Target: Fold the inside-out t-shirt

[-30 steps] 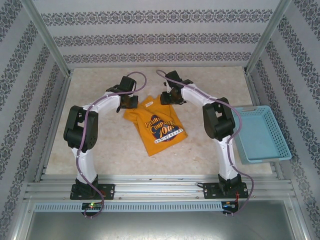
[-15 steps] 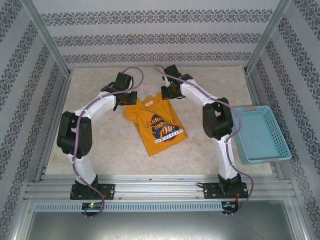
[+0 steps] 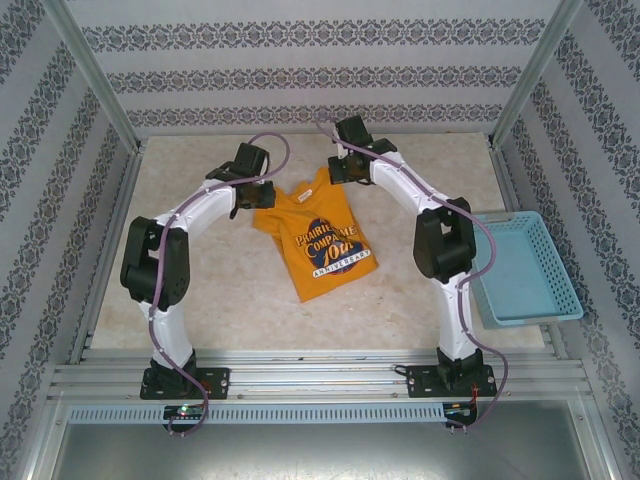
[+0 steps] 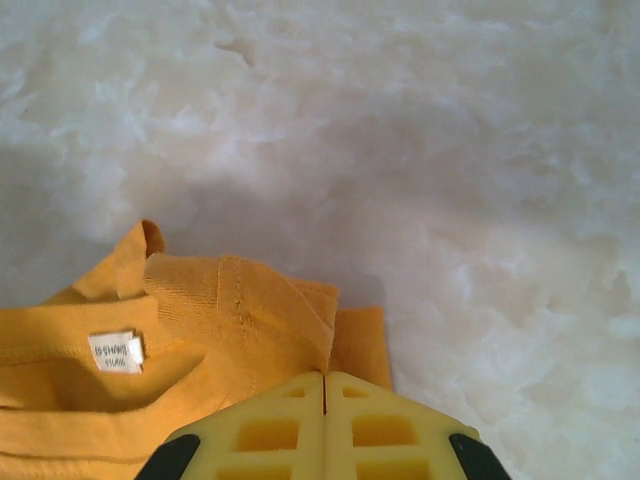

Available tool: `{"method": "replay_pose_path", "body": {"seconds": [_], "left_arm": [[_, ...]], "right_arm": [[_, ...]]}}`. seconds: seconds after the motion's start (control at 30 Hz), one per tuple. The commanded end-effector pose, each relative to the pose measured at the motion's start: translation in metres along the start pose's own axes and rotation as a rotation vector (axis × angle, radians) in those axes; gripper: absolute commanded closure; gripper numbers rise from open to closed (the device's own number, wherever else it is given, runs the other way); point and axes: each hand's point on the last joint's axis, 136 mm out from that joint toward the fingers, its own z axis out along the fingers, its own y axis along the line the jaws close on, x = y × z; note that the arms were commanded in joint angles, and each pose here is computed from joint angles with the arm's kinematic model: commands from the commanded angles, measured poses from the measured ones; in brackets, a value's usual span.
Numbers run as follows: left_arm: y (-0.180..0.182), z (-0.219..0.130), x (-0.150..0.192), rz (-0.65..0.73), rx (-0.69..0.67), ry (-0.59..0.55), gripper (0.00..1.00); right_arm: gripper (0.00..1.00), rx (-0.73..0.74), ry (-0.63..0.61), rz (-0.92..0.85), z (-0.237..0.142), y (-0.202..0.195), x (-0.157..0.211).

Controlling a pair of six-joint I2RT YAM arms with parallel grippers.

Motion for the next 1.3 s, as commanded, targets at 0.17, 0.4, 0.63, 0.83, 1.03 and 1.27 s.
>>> {"method": "replay_pose_path", "body": {"seconds": [0.17, 0.4, 0.63, 0.83, 1.03, 1.27], "left_arm": [[0.023, -0.031, 0.002, -0.165, -0.156, 0.006, 0.45], [-0.027, -0.03, 0.064, -0.245, 0.007, 0.062, 0.4], [-0.06, 0.004, 0.084, -0.246, 0.073, 0.125, 0.42], [-0.066, 0.018, 0.101, -0.223, 0.084, 0.162, 0.67], [-0.075, 0.011, 0.113, -0.222, 0.173, 0.145, 0.96], [-0.072, 0.003, 0.128, -0.186, 0.177, 0.15, 1.0]], "right_arm": [[1.0, 0.087, 0.009, 0.003, 0.025, -0.023, -0.001], [1.0, 0.113, 0.029, 0.048, 0.027, -0.035, 0.007], [1.0, 0.107, 0.031, 0.074, 0.026, -0.038, 0.016], [1.0, 0.108, 0.026, 0.129, 0.025, -0.051, 0.017], [1.0, 0.093, 0.01, 0.126, 0.024, -0.052, 0.005], [1.0, 0.096, -0.028, 0.074, 0.018, -0.048, -0.019]]}}
